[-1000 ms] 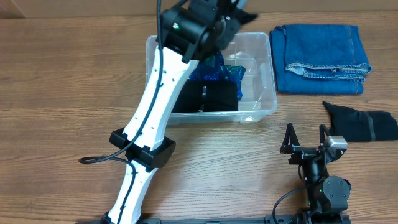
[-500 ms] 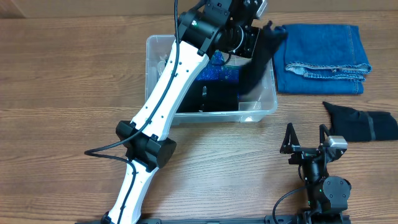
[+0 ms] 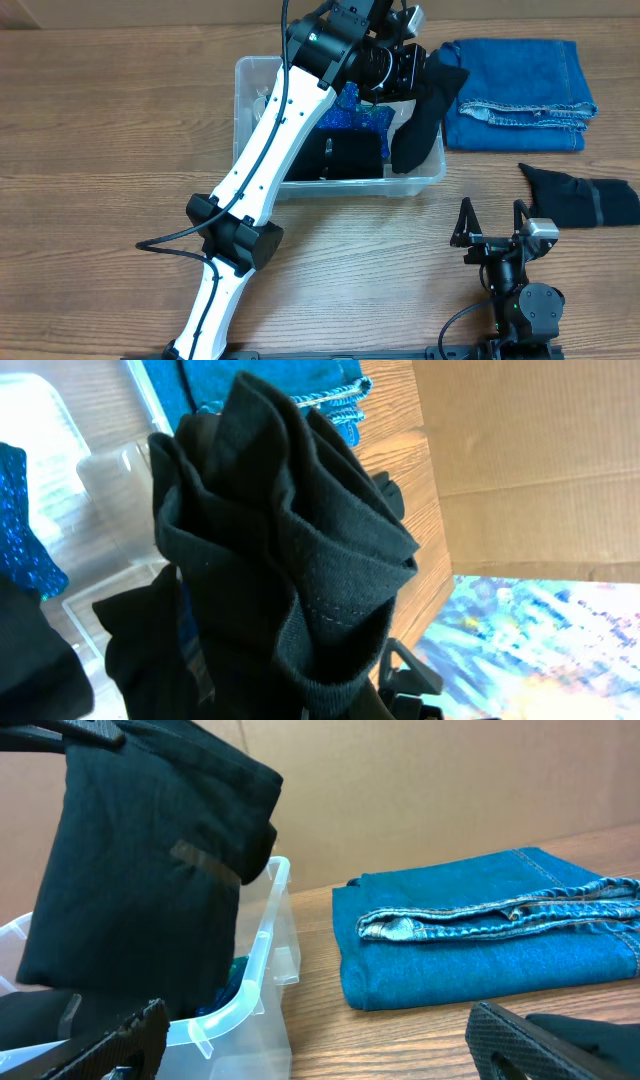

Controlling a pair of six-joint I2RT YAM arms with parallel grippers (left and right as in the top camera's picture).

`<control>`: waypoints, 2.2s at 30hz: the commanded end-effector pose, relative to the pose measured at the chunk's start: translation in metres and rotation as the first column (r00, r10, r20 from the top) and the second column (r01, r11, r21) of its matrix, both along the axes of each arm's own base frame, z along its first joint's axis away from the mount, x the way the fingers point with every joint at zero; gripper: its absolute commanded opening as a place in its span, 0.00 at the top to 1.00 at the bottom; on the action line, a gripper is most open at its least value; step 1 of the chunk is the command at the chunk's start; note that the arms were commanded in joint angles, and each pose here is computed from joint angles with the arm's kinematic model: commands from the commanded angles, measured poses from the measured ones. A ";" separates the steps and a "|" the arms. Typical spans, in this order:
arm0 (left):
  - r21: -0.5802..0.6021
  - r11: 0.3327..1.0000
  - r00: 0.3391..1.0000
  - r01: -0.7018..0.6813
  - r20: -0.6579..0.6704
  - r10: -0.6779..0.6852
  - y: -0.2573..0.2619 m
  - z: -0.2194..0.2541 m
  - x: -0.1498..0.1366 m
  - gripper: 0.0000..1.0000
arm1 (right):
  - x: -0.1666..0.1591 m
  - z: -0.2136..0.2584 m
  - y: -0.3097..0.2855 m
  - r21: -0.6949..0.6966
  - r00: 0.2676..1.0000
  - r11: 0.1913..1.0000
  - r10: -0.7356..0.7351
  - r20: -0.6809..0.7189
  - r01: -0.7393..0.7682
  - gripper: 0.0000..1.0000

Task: Pack container
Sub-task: 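Carry the second black garment into the bin's right side with the left gripper, then release the garment and withdraw the left gripper to the left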

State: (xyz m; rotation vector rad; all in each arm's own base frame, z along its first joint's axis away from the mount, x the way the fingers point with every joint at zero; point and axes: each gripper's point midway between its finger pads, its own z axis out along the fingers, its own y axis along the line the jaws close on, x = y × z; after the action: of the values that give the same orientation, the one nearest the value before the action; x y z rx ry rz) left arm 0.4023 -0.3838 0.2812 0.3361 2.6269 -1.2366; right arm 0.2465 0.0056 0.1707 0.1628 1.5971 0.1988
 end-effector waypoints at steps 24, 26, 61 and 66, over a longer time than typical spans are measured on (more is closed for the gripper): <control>0.022 0.903 0.772 -0.429 -0.511 0.379 0.009 0.000 0.013 0.96 | 0.000 -0.001 -0.001 -0.002 1.000 1.000 -0.005 0.007 0.005 0.00; 0.013 0.899 0.768 -0.437 -0.515 0.381 0.008 0.002 0.015 0.96 | 0.000 -0.001 -0.001 -0.002 1.000 1.000 -0.005 0.007 0.005 0.00; 0.090 0.867 0.692 -0.491 -0.563 0.451 0.017 -0.092 0.051 0.15 | 0.000 -0.001 -0.001 -0.002 1.000 1.000 -0.005 0.007 0.005 0.00; -0.182 0.922 0.853 -0.342 -0.471 0.223 0.001 -0.048 0.065 0.00 | 0.000 -0.001 -0.001 -0.002 1.000 1.000 -0.005 0.007 0.005 0.00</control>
State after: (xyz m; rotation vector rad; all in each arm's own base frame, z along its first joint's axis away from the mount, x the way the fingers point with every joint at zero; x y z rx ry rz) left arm 0.4728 -0.3749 0.1970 -0.7177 2.7401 -1.4770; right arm 0.2465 0.0057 0.1706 0.1625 1.5975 0.1991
